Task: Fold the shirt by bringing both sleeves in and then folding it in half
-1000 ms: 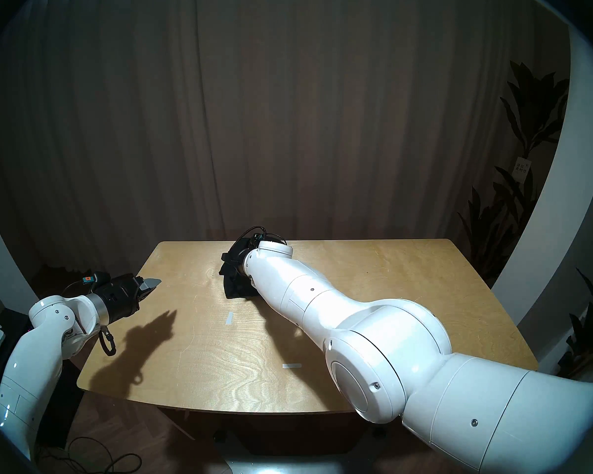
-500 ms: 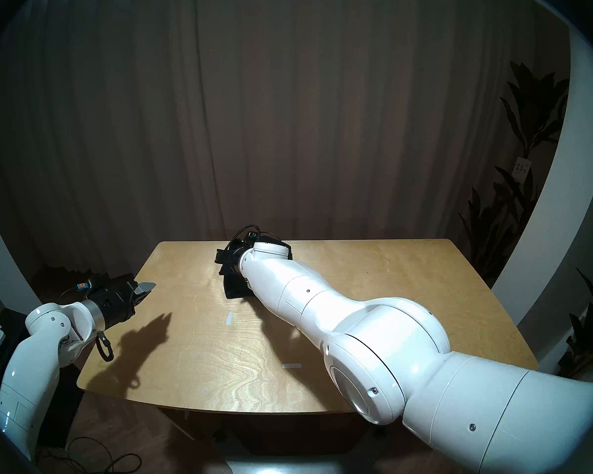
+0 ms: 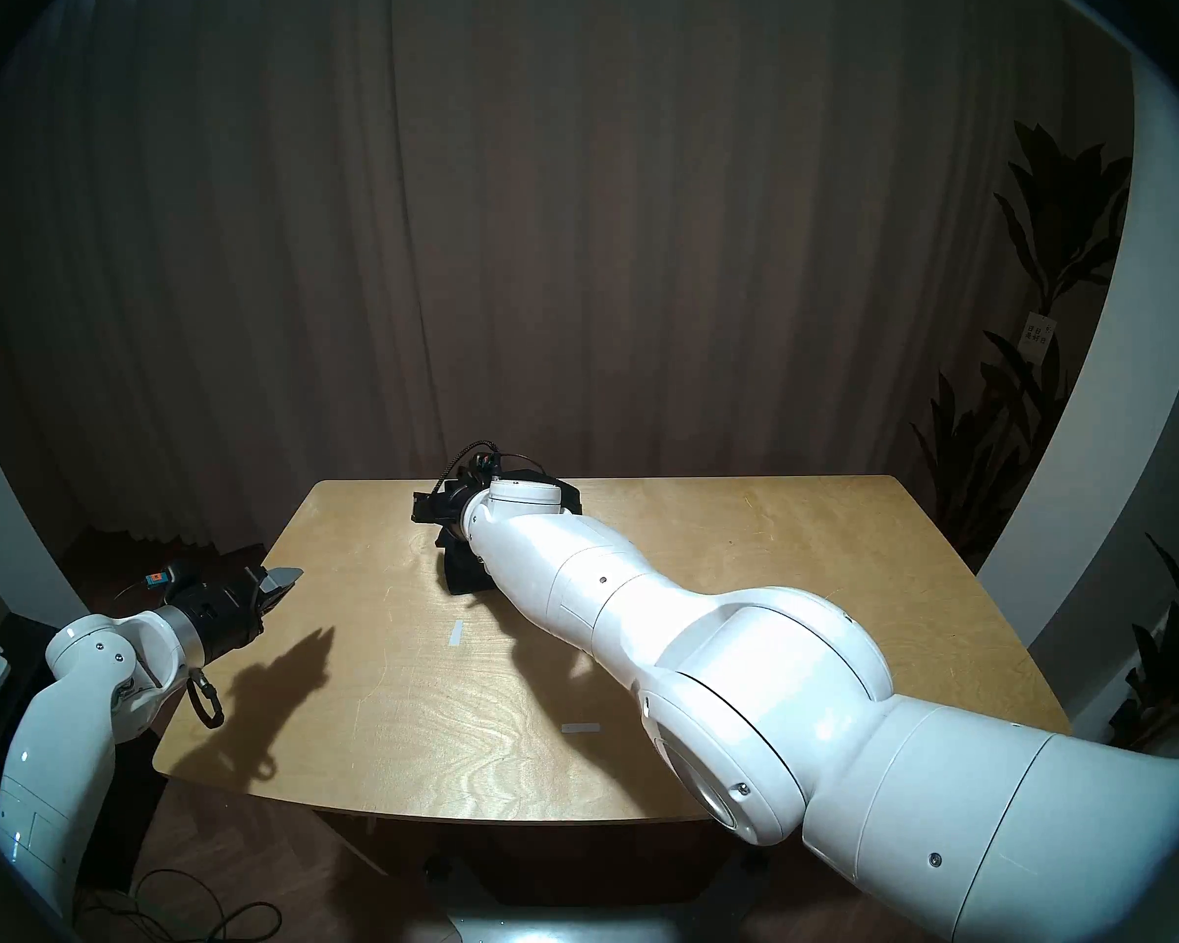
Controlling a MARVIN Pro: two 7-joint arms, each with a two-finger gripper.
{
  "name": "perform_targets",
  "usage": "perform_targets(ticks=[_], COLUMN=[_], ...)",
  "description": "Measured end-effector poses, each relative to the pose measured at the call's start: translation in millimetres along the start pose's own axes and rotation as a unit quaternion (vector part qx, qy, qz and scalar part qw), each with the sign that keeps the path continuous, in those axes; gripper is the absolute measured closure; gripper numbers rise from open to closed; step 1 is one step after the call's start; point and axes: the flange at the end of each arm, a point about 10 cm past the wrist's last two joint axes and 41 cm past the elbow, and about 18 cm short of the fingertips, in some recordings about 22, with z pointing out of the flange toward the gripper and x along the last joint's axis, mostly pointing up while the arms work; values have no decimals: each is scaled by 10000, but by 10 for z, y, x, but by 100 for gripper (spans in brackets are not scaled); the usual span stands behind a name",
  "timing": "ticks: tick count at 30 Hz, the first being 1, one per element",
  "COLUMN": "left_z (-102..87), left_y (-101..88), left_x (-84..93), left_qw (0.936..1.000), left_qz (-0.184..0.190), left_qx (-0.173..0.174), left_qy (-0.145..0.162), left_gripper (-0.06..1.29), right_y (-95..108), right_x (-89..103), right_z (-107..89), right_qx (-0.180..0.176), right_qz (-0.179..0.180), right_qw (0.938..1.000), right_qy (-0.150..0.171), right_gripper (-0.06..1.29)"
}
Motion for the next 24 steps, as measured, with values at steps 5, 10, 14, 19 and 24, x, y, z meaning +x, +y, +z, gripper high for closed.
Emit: perform_targets(ticks=[5,10,14,19,24], left_z=[-35,-64,-76,-57,4], left_y=[6,67,166,382,575], left_x=[10,68,140,218,201], left_qw=[10000,9997,9987,9950,9911], left_qz=[-18,70,252,631,947], left_qx=[-13,-59,-119,-248,-378], left_qy=[89,245,431,736,858], left_gripper=[84,85,85,85,67], right_y=[-74,-156,-240,-236,49], right_x=[63,172,289,457,574], right_z=[-6,-17,-30,-63,-97], right_qx=[144,245,314,344,116], right_qz=[-100,-406,-874,-1614,-1993], right_qw=[9998,9984,9941,9806,9705], right_qy=[101,293,568,1054,1355], right_gripper=[-1,-1,-1,-1,-1])
